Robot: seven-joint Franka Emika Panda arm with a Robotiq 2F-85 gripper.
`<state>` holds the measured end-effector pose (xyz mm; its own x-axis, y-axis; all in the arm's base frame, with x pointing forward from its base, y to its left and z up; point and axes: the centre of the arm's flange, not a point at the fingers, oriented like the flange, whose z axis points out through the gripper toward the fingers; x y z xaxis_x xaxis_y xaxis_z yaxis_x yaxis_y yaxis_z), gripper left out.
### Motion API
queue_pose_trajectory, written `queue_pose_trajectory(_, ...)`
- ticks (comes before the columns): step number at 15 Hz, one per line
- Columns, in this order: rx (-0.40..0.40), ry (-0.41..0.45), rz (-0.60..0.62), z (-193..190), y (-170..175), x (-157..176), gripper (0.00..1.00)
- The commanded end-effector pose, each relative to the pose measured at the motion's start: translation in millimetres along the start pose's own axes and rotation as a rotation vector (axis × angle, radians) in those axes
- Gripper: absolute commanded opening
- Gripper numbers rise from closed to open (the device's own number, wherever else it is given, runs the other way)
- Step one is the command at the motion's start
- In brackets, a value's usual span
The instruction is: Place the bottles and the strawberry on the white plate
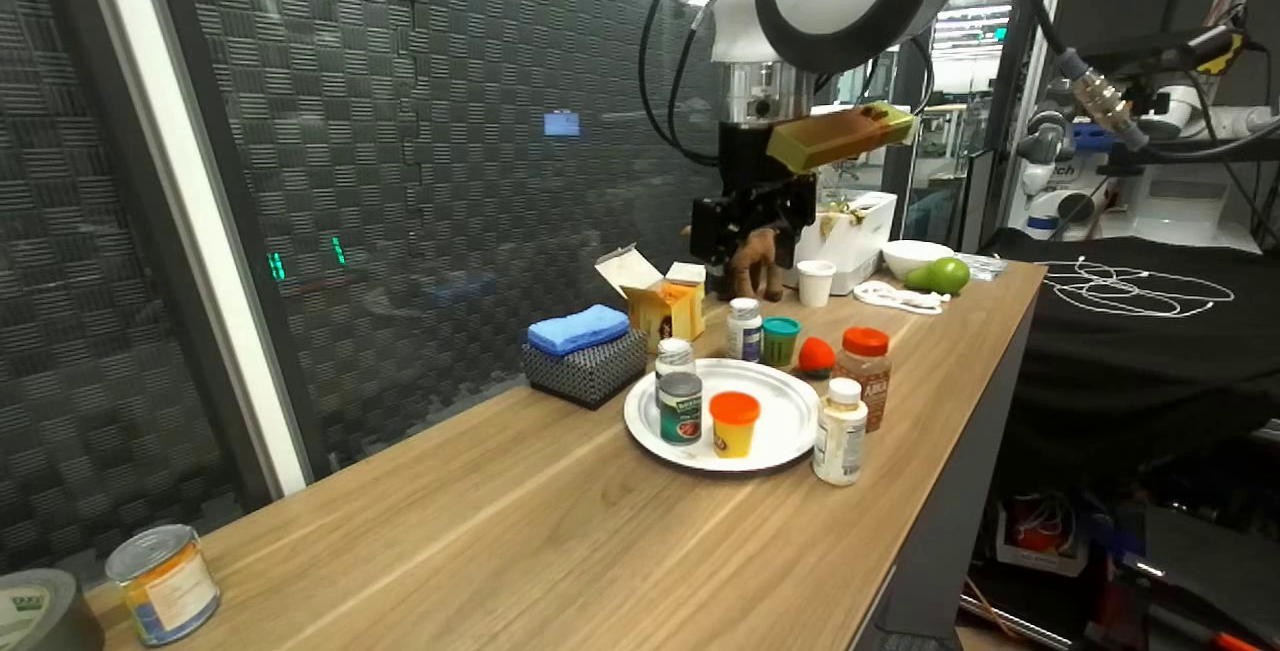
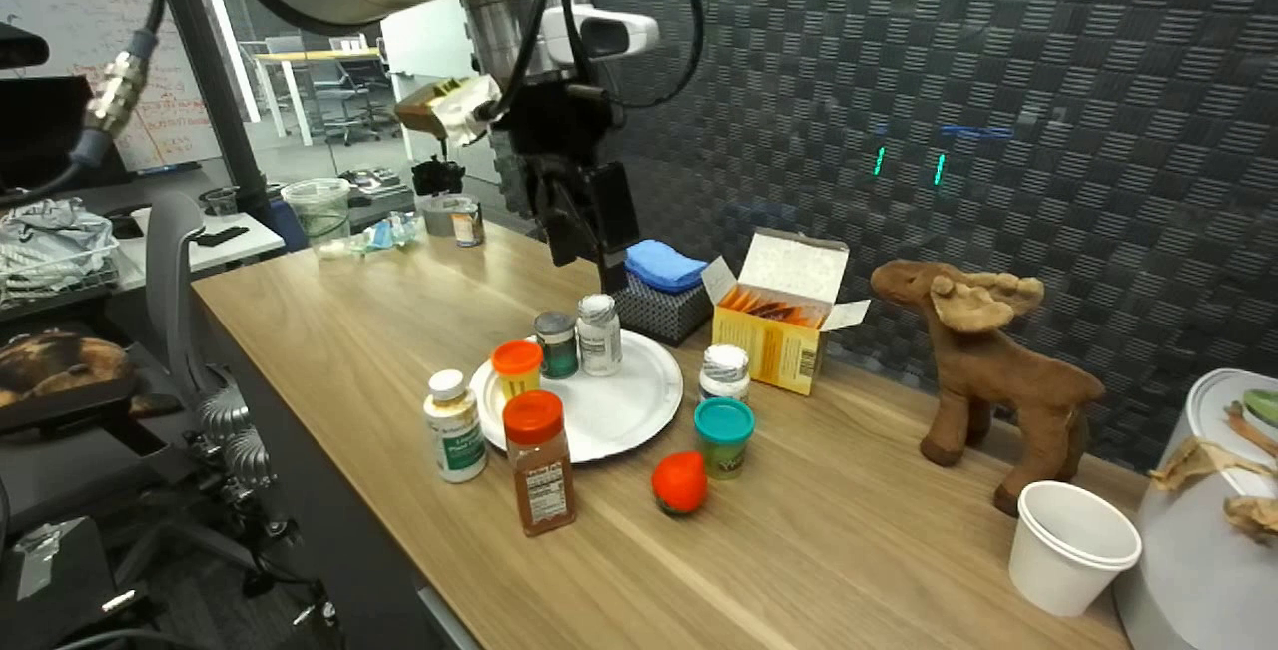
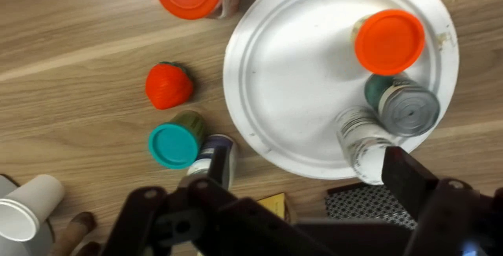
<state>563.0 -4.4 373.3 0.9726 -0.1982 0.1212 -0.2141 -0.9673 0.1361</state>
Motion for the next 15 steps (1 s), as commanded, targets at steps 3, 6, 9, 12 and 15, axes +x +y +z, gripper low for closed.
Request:
queue_pose_trajectory(3, 0.014, 0.013, 0.180, 5.6, 58.0, 47.1, 1.00)
queue_pose_trajectory(6, 0.042, -0.009, 0.232, 21.0, 74.6, 66.2, 1.00)
queue_pose_trajectory(9, 0.066, -0.038, 0.257, 43.1, 75.5, 81.0, 1.00)
queue_pose_trajectory(12, 0.066, -0.069, 0.271, 66.0, 73.6, 90.7, 1.00)
queue_pose_trajectory(15, 0.058, -0.084, 0.281, 84.0, 75.4, 95.5, 1.00)
